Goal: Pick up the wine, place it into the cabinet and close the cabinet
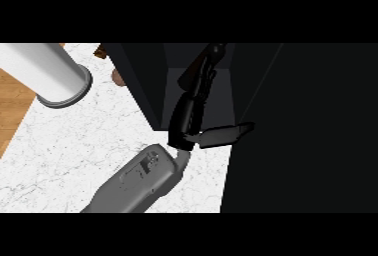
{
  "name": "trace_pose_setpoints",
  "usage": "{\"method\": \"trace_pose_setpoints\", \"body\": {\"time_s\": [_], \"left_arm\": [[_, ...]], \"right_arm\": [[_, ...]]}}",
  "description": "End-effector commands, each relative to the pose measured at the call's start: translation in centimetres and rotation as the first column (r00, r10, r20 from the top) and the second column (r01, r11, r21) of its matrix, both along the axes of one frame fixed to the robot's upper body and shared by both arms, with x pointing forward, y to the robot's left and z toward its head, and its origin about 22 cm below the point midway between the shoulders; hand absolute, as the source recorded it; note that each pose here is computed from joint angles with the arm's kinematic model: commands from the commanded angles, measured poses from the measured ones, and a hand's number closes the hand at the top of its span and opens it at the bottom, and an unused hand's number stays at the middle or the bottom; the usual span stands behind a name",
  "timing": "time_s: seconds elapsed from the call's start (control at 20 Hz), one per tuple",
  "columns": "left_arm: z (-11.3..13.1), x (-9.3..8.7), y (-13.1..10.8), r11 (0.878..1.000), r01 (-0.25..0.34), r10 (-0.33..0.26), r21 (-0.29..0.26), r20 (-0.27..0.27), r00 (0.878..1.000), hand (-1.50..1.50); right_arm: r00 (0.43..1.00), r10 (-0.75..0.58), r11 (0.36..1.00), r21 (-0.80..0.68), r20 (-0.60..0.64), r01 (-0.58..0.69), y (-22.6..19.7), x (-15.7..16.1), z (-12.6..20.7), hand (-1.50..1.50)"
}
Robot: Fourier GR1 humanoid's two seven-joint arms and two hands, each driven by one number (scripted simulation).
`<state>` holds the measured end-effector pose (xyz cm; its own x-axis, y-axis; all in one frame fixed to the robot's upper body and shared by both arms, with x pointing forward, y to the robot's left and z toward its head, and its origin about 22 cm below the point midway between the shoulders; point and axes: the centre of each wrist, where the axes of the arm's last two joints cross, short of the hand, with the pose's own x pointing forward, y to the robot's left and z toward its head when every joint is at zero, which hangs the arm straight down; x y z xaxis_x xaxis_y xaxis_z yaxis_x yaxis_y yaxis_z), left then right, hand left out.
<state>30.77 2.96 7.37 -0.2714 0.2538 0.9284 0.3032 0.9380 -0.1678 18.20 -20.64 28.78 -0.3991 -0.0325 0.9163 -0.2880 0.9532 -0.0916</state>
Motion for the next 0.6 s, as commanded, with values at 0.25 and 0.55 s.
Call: {"method": "trace_pose_setpoints", "body": {"time_s": [0.25,0.55], "left_arm": [[0.8,-8.2,-0.7,0.988,-0.012,0.007,-0.152,-0.034,0.999,-1.50],[0.6,-14.0,1.7,0.981,0.006,-0.023,-0.195,-0.082,0.996,1.50]], "right_arm": [[1.000,-0.014,1.000,0.016,0.026,0.014,0.6,-0.7,0.8,-1.50],[1.000,-0.021,1.000,0.010,0.020,0.020,1.2,-1.9,0.4,-1.50]]}}
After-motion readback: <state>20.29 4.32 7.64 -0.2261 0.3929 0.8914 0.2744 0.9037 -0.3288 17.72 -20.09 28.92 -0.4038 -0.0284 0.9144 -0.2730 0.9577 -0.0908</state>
